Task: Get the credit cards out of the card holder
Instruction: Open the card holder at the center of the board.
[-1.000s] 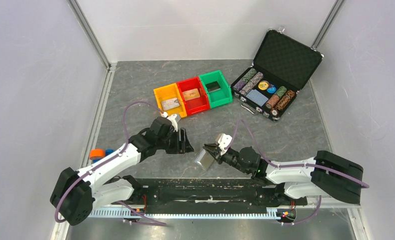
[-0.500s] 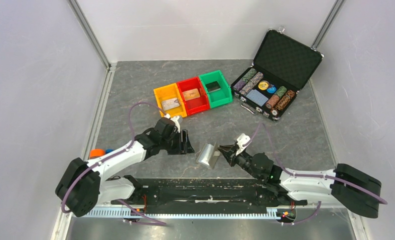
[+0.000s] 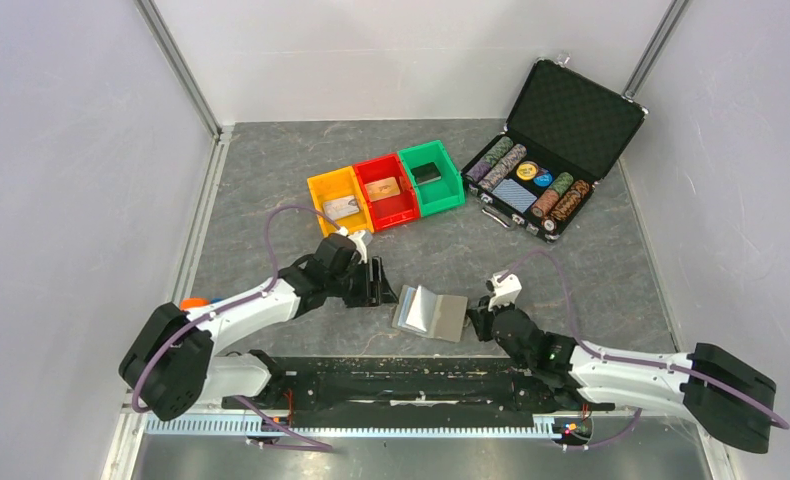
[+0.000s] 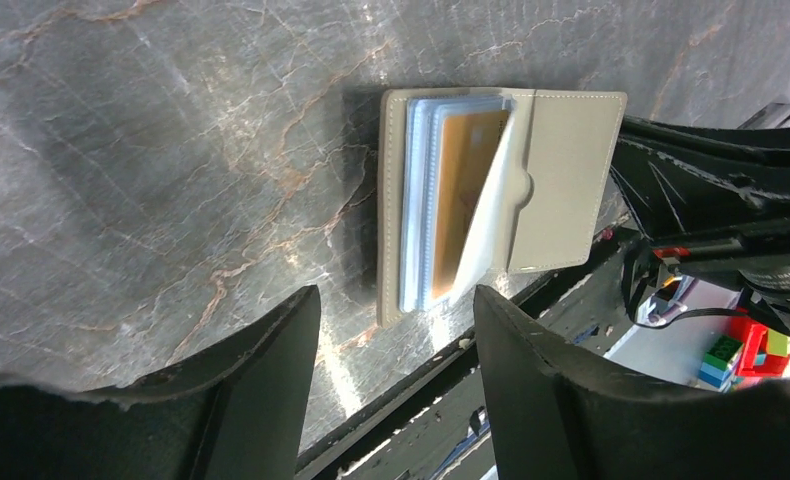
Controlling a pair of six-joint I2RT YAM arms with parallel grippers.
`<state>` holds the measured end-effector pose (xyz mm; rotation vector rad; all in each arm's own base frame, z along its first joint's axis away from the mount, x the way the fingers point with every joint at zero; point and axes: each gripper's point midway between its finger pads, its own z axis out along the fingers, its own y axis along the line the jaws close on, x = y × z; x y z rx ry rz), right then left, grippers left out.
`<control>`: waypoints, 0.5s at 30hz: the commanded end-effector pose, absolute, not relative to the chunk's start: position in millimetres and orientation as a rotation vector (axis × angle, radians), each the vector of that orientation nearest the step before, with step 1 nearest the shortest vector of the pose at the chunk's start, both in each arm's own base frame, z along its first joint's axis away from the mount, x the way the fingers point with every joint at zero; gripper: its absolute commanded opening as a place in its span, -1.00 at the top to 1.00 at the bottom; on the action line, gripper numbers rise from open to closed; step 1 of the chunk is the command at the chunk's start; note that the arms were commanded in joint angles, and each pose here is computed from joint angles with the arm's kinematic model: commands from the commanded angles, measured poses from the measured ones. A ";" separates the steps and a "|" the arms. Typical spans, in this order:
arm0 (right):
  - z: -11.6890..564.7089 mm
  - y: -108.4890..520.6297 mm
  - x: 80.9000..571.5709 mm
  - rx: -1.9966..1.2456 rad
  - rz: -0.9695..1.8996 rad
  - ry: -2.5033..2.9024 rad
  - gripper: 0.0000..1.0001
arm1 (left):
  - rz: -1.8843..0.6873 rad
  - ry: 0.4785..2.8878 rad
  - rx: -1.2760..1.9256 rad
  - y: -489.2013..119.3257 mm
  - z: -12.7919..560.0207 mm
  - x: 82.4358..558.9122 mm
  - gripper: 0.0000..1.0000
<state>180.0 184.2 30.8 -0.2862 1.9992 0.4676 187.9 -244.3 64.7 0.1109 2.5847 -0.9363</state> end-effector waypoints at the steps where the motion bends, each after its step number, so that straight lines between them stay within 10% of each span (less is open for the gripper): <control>1: 28.5 164.5 192.5 -0.169 0.344 2.037 0.82 | -1.043 2.539 0.113 -262.2 76.5 189.3 -0.28; 10: 39.1 161.4 218.6 -0.171 0.270 2.050 0.75 | -1.039 2.550 0.124 -266.0 69.2 190.1 -0.24; 15: 55.9 164.7 223.7 -0.169 0.258 2.089 0.37 | -1.040 2.559 0.129 -267.8 66.8 188.5 -0.23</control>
